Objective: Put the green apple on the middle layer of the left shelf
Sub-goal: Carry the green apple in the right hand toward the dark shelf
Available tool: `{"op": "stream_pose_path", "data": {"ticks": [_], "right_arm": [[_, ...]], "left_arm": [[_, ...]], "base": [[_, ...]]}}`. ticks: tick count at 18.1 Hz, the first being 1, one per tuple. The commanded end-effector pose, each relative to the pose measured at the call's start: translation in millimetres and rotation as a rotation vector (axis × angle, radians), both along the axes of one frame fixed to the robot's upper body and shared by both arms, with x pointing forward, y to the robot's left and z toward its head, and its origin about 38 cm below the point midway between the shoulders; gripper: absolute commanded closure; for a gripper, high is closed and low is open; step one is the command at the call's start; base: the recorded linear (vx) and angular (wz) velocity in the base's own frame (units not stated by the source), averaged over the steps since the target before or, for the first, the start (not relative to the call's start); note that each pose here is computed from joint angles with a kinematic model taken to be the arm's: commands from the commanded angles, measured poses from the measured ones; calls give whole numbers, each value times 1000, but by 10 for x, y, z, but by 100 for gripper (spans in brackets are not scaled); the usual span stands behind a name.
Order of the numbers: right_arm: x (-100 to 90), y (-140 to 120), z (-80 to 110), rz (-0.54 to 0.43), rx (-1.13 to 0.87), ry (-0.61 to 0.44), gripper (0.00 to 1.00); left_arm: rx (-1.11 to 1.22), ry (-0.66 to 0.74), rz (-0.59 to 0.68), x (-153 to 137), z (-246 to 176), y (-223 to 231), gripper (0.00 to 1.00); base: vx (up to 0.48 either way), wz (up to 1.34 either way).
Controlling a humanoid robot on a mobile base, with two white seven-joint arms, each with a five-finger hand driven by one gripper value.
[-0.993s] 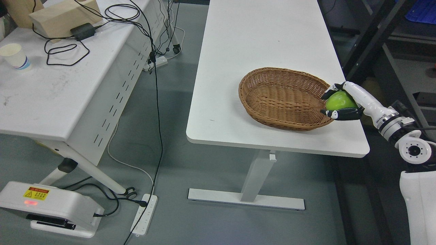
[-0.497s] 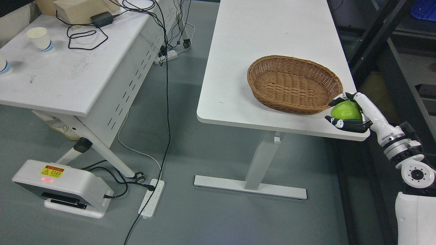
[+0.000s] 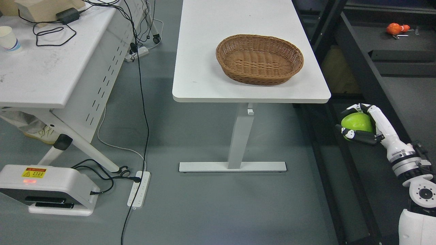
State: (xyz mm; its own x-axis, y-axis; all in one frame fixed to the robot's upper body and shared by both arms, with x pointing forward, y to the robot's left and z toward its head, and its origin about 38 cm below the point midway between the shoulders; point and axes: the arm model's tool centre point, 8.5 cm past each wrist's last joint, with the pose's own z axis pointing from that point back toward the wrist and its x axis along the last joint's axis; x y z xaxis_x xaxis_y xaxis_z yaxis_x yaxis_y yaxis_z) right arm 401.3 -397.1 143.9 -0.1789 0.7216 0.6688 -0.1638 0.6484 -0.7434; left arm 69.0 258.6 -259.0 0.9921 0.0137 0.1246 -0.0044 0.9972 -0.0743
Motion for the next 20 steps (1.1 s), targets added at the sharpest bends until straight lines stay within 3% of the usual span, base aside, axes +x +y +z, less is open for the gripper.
{"op": "stream_pose_path", "data": {"ticks": [1, 3, 5, 10, 13, 15, 17, 20], "right_arm": [[-546, 128, -402, 141, -75, 78, 97], [-703, 265, -625, 254, -127, 171, 97], [-816, 318, -757, 277, -123, 203, 97], [-820, 181, -696, 232, -114, 192, 97], [-794, -182, -532, 76, -77, 179, 97], [-680, -414, -314, -31, -55, 149, 97], [-495, -672, 26, -150, -81, 112, 97], [-341, -818, 359, -209, -177, 56, 98]], "left_arm": [[16, -1, 1, 1, 9, 112, 0], [18, -1, 1, 1, 9, 113, 0], [18, -1, 1, 1, 9, 113, 0], [18, -1, 1, 1, 9, 113, 0], [18, -1, 1, 1, 9, 113, 0], [18, -1, 1, 1, 9, 113, 0], [18, -1, 1, 1, 9, 113, 0], [16, -1, 1, 1, 9, 112, 0]], "base": [[-242, -269], [-241, -242], [-207, -214], [-227, -292], [-213, -446], [-191, -533], [-168, -626], [-132, -701]]}}
